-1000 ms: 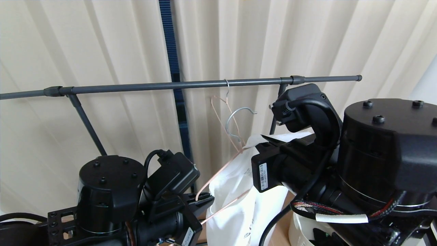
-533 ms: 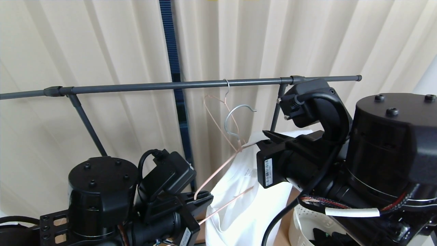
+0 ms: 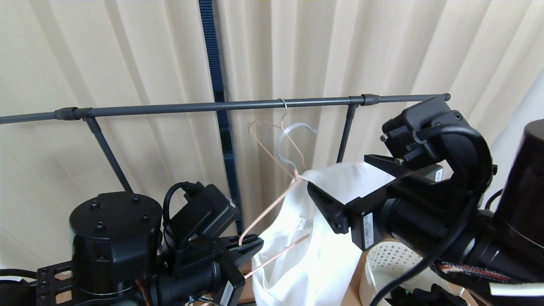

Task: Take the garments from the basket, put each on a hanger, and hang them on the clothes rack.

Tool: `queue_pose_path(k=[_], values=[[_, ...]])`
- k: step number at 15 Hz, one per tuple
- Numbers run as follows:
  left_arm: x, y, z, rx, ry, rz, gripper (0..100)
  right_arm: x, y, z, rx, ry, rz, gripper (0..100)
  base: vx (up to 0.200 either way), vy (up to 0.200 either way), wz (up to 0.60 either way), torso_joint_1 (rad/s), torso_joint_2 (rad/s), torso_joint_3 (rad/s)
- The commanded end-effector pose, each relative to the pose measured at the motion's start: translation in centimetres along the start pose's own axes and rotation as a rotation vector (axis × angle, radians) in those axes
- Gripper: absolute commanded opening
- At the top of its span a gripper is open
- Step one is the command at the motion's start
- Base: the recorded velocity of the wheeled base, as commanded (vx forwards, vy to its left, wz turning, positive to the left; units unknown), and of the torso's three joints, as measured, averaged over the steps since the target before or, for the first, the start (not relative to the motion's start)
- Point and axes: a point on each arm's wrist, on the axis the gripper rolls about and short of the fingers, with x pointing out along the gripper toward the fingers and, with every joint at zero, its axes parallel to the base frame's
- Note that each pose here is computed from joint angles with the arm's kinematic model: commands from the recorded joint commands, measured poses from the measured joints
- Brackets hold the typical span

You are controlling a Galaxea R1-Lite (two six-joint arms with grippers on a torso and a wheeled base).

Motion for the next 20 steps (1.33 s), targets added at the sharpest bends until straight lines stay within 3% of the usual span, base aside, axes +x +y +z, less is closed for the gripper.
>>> queue_pose_path(k=[1,6,8,10,11,14,16,18,19,20], values=[[-0.2,0.1,0.0,-0.002,-0.006,0.002,0,-0.5,-0.9,0.3,0.013,-0.017,-0.017,100,0.000,0.000,0.00,0.000,0.00,0.000],[-0.6,0.3,0.0,-0.004,-0.014,0.010,0,-0.7,-1.0,0.4,0.015,-0.020,-0.012,100,0.000,0.000,0.00,0.000,0.00,0.000],[-1.0,0.3,-0.6,-0.004,-0.005,0.012,0,-1.5,-1.9,0.4,0.008,-0.005,0.029,100,0.000,0.000,0.00,0.000,0.00,0.000],[-1.5,0.7,-1.5,-0.004,0.007,0.025,0,-3.0,-4.2,0.2,-0.008,0.051,0.122,100,0.000,0.000,0.00,0.000,0.00,0.000],[-2.3,0.7,-1.7,-0.003,-0.019,0.027,0,-4.7,-6.6,0.3,-0.015,0.091,0.176,100,0.000,0.000,0.00,0.000,0.00,0.000],[-3.4,0.5,-2.9,0.018,0.001,0.006,0,-6.5,-9.6,1.6,-0.093,0.095,0.320,100,0.000,0.000,0.00,0.000,0.00,0.000],[-4.4,0.3,-4.0,0.036,-0.015,-0.034,0,-6.1,-10.2,2.3,-0.168,0.189,0.358,100,0.000,0.000,0.00,0.000,0.00,0.000],[-5.2,0.2,-4.7,0.052,-0.025,-0.036,0,-6.1,-10.6,2.3,-0.216,0.276,0.462,100,0.000,0.000,0.00,0.000,0.00,0.000],[-5.8,0.1,-5.1,0.070,-0.027,-0.039,0,-5.2,-11.1,2.1,-0.301,0.324,0.533,100,0.000,0.000,0.00,0.000,0.00,0.000],[-5.9,0.0,-5.3,0.078,-0.024,-0.042,0,-4.6,-11.4,1.8,-0.332,0.343,0.557,100,0.000,0.000,0.00,0.000,0.00,0.000]])
